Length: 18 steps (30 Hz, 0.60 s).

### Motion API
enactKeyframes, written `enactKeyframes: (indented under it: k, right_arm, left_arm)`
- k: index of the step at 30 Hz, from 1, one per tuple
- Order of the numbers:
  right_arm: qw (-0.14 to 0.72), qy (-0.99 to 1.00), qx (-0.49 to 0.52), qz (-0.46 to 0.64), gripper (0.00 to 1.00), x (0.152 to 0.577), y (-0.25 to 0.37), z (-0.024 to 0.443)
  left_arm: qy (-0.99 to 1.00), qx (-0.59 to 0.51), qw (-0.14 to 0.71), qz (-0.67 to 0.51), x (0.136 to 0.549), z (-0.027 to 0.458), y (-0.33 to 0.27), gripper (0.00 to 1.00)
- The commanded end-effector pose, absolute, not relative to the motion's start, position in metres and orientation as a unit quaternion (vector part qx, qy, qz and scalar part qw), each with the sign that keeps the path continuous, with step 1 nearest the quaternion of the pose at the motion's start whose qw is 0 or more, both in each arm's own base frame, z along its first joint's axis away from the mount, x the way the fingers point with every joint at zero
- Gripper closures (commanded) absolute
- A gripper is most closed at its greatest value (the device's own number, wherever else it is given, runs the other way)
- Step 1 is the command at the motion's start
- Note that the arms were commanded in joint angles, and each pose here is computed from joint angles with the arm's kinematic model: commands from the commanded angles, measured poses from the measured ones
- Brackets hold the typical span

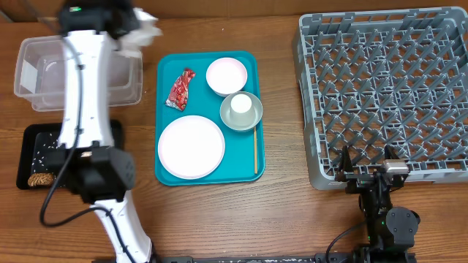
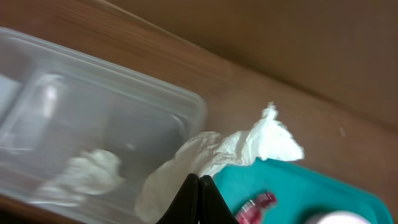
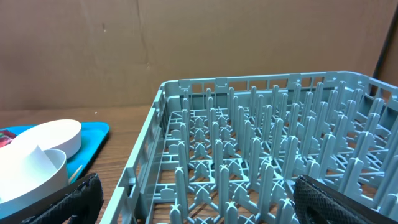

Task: Sort waste into correct bins and load items into the dishwasher
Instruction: 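Carry the tissue to the clear plastic bin and release it, then grasp the red wrapper on the teal tray with the left gripper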

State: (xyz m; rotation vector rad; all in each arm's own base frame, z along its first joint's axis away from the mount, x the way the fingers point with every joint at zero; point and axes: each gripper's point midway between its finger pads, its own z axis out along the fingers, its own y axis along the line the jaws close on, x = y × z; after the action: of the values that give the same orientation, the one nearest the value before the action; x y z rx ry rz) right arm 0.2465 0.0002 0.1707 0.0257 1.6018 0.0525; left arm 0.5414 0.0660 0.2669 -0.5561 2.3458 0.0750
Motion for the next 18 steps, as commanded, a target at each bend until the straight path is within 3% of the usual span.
enactKeyframes:
  k: [1,11,12,14,15,18]
  right_arm:
    - [0.699,0.715,0.015,0.019,0.0,0.246,-0.002,0.17]
    - [0.699,0.715,0.015,0.019,0.0,0.246,-0.002,0.17]
    - [0.699,0.715,0.015,0.019,0.0,0.246,-0.002,0.17]
    - [0.699,0.715,0.015,0.019,0.0,0.246,-0.002,0.17]
    - [0.699,0.715,0.015,0.019,0.0,0.246,-0.002,0.17]
    - [0.699,0.715,0.015,0.019,0.0,0.246,-0.002,0.17]
  left_arm:
    - [0.876,-0.255,0.407,0.042,0.525,0.317,0.101,0.96]
    - [0.884,-0.314,0.338,0.071,0.519,0.252,0.173,0.96]
    - [0.887,-0.316,0.328,0.072,0.52,0.242,0.175,0.83]
    - [0.895,-0.318,0.304,0.073,0.519,0.223,0.175,0.18]
    - [0.898,-0.318,0.294,0.074,0.518,0.216,0.175,0.08]
    - [0.902,-0.316,0.283,0.074,0.516,0.211,0.172,0.02]
